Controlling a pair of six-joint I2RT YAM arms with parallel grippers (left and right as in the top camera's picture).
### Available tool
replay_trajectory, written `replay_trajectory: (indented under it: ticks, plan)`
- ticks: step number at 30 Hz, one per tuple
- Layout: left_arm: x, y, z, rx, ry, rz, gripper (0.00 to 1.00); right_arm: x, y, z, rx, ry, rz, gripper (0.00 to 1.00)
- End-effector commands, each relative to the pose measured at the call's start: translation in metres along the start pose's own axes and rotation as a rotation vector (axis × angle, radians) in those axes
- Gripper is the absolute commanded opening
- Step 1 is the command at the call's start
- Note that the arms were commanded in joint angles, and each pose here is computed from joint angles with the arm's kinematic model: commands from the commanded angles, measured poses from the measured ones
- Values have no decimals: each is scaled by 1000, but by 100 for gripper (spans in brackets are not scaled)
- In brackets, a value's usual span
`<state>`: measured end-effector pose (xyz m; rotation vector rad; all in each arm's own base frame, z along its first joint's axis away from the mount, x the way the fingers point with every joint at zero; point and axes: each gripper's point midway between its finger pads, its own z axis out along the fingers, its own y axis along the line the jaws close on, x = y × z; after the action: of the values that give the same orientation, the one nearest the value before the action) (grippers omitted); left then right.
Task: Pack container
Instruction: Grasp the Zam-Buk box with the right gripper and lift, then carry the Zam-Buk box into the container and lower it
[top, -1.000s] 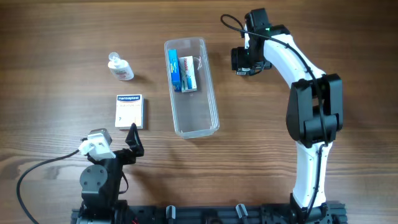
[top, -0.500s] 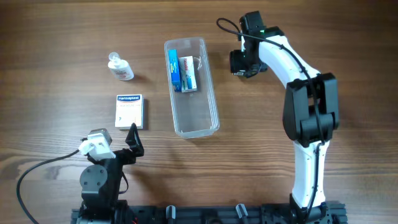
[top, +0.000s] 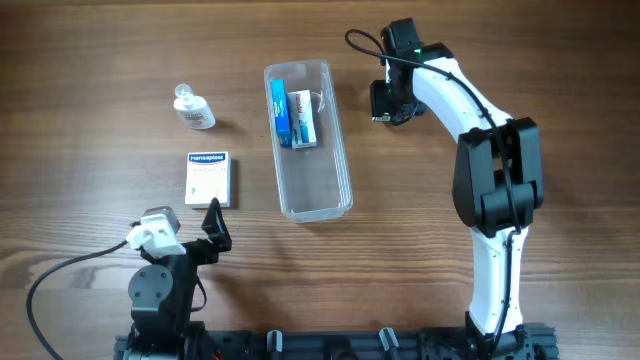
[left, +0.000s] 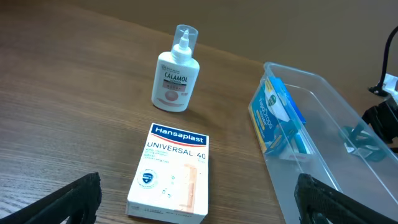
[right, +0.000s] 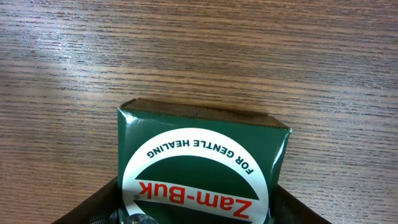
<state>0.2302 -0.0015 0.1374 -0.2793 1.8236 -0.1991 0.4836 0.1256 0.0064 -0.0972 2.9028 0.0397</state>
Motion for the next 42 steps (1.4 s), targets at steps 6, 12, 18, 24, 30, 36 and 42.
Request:
replay_trajectory:
  ticks: [6,12,18,24,30,36,42]
  plan:
    - [1,1,1,-6,-5,0,100,-21,3,-21,8,-37,11,48]
    - [1,1,1,-6,-5,0,100,-48,27,-58,-18,-120,-45,48]
    - [1,1,1,-6,-5,0,100,-62,68,-96,-57,-193,-106,48]
    - [1,1,1,-6,-5,0,100,-55,118,-119,-97,-222,-185,48]
    - [1,1,1,-6,-5,0,100,-42,156,-128,-131,-231,-217,48]
    - [1,1,1,-6,-5,0,100,-33,173,-129,-151,-220,-170,48]
    - [1,1,1,-7,-5,0,100,-28,178,-127,-153,-203,-116,48]
